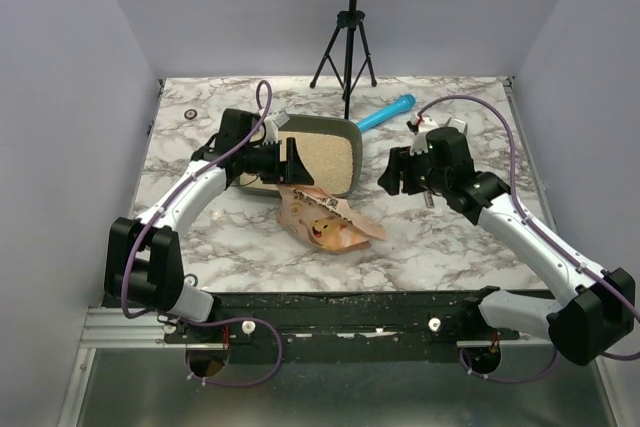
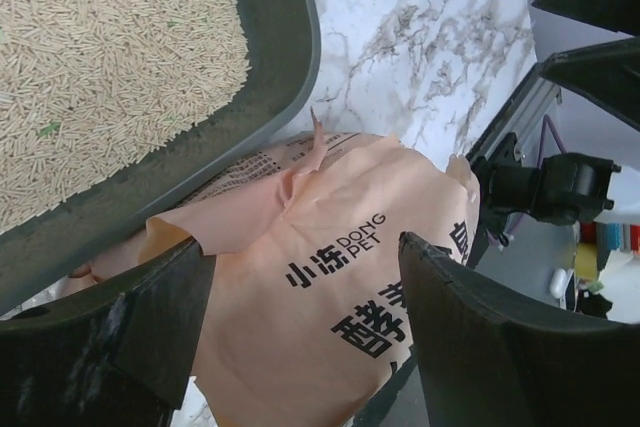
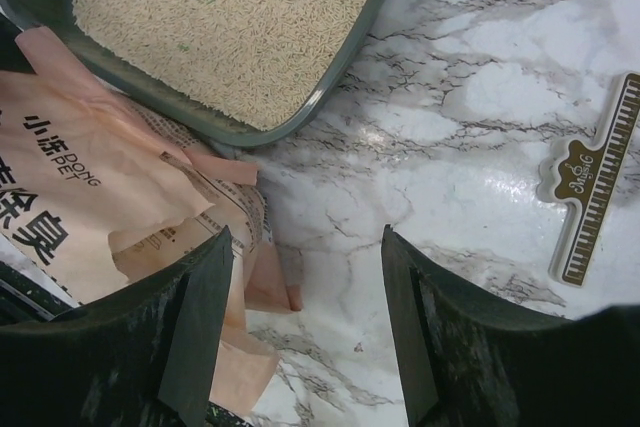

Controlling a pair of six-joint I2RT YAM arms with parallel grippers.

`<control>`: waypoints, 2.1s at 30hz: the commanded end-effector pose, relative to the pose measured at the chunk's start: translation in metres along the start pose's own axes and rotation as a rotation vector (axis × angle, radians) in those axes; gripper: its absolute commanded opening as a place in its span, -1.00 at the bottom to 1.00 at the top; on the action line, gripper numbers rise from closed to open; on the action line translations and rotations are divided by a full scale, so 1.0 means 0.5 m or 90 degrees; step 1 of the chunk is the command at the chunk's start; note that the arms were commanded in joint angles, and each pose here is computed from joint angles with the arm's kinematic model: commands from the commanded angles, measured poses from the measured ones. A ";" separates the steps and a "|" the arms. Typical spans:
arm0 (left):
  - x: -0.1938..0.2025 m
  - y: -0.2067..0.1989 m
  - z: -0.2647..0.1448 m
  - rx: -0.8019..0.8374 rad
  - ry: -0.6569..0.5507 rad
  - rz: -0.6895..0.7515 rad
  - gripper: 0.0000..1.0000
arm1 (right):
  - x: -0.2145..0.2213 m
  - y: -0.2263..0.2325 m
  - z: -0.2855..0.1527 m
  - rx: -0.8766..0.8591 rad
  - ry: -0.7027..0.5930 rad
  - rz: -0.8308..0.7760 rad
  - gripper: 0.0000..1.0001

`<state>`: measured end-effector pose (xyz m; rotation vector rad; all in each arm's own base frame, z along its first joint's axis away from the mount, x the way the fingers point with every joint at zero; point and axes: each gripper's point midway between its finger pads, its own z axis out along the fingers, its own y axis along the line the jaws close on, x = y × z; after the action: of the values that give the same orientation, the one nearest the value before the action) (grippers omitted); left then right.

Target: Fill the litter box with clean litter

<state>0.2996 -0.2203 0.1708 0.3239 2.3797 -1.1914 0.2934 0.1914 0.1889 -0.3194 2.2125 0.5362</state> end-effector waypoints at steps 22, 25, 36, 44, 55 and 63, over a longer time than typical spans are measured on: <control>-0.025 -0.092 -0.055 0.089 -0.138 0.132 -0.61 | 0.000 0.133 0.036 -0.222 -0.005 -0.056 0.38; -0.052 -0.048 -0.072 -0.026 -0.178 0.135 0.05 | 0.006 0.125 0.057 -0.204 0.011 -0.034 0.43; -0.103 0.036 -0.168 -0.273 -0.306 0.118 0.54 | 0.038 0.180 0.113 -0.267 0.079 0.112 0.55; -0.099 0.040 -0.168 -0.281 -0.292 0.109 0.55 | 0.045 0.242 0.138 -0.337 0.116 0.166 0.60; -0.098 0.021 -0.168 -0.254 -0.292 0.114 0.55 | 0.052 0.298 0.141 -0.418 0.149 0.231 0.54; -0.097 0.018 -0.172 -0.252 -0.298 0.119 0.55 | 0.023 0.321 0.124 -0.456 0.124 0.234 -0.18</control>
<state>0.3206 -0.1461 0.2157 0.1013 2.0998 -0.6008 0.2670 0.3520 0.1692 -0.3002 2.2652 1.4868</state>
